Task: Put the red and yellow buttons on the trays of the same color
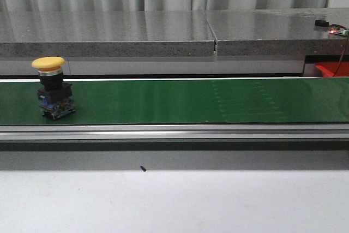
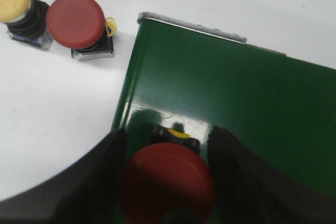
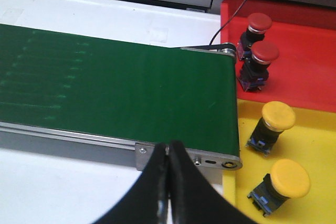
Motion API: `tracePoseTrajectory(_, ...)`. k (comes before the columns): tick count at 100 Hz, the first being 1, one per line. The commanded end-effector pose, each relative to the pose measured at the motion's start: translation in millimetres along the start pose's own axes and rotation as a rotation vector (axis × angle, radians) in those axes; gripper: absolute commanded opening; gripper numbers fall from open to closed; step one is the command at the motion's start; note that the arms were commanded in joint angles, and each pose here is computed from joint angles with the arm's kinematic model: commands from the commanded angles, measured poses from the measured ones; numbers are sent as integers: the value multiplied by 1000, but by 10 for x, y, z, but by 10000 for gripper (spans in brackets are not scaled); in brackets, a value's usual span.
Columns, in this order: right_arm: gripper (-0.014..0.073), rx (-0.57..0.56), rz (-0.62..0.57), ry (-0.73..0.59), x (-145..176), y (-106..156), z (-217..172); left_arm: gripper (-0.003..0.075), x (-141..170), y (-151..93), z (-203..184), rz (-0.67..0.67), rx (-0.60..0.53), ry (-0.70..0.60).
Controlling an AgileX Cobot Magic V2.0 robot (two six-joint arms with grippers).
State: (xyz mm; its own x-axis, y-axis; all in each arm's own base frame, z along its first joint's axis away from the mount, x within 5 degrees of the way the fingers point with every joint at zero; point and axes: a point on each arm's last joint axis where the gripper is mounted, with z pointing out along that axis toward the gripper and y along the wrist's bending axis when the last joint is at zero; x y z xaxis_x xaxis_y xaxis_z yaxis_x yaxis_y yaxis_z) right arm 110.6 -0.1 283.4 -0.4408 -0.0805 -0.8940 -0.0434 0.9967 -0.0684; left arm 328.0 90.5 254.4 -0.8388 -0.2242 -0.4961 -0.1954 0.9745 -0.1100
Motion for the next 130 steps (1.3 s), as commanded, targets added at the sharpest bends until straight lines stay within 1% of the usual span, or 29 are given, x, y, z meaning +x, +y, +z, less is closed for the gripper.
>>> tracePoseTrajectory(1,-67,13,-4,-89,-136,-16,-38,478,-104,-48,-194,6,3,-91)
tracePoseTrajectory(4,-67,13,-4,-89,-136,-16,-38,506,-104,-48,-194,6,3,-91)
tracePoseTrajectory(7,-67,13,-4,-89,-136,-16,-38,517,-104,-48,-194,6,3,-91)
tracePoseTrajectory(27,-67,13,-4,-89,-136,-16,-38,517,-120,-76,-305,1,15,-128)
tracePoseTrajectory(44,-67,13,-4,-89,-136,-16,-38,517,-146,-204,-665,35,94,-247)
tracePoseTrajectory(61,-67,13,-4,-89,-136,-16,-38,514,-94,-346,-1044,80,116,-333)
tracePoseTrajectory(69,-67,13,-4,-89,-136,-16,-38,496,-57,-440,-1196,107,133,-367)
tracePoseTrajectory(76,-67,13,-4,-89,-136,-16,-38,451,-18,-547,-1322,141,155,-396)
tracePoseTrajectory(82,-67,13,-4,-89,-136,-16,-38,382,24,-658,-1430,174,180,-420)
tracePoseTrajectory(83,-67,13,-4,-89,-136,-16,-38,382,28,-670,-1429,178,184,-418)
tracePoseTrajectory(89,-67,13,-4,-89,-136,-16,-38,294,75,-784,-1525,214,213,-437)
tracePoseTrajectory(90,-67,13,-4,-89,-136,-16,-38,294,78,-796,-1524,217,216,-436)
tracePoseTrajectory(92,-67,13,-4,-89,-136,-16,-38,265,94,-834,-1548,229,227,-439)
tracePoseTrajectory(96,-67,13,-4,-89,-136,-16,-38,191,128,-902,-1607,251,246,-450)
tracePoseTrajectory(99,-67,13,-4,-89,-136,-16,-38,159,148,-944,-1630,265,259,-452)
tracePoseTrajectory(102,-67,13,-4,-89,-136,-16,-38,106,172,-984,-1661,279,272,-454)
tracePoseTrajectory(104,-67,13,-4,-89,-136,-16,-38,84,192,-1012,-1683,289,282,-453)
tracePoseTrajectory(108,-67,13,-4,-89,-136,-16,-38,11,233,-1062,-1735,309,300,-455)
tracePoseTrajectory(111,-67,13,-4,-89,-136,-16,-38,-19,258,-1090,-1758,321,311,-451)
tracePoseTrajectory(116,-67,13,-4,-89,-136,-16,-38,-18,307,-1127,-1801,324,338,-452)
tracePoseTrajectory(130,-67,13,-4,-89,-136,-16,-38,-18,477,-1062,-1897,300,320,-500)
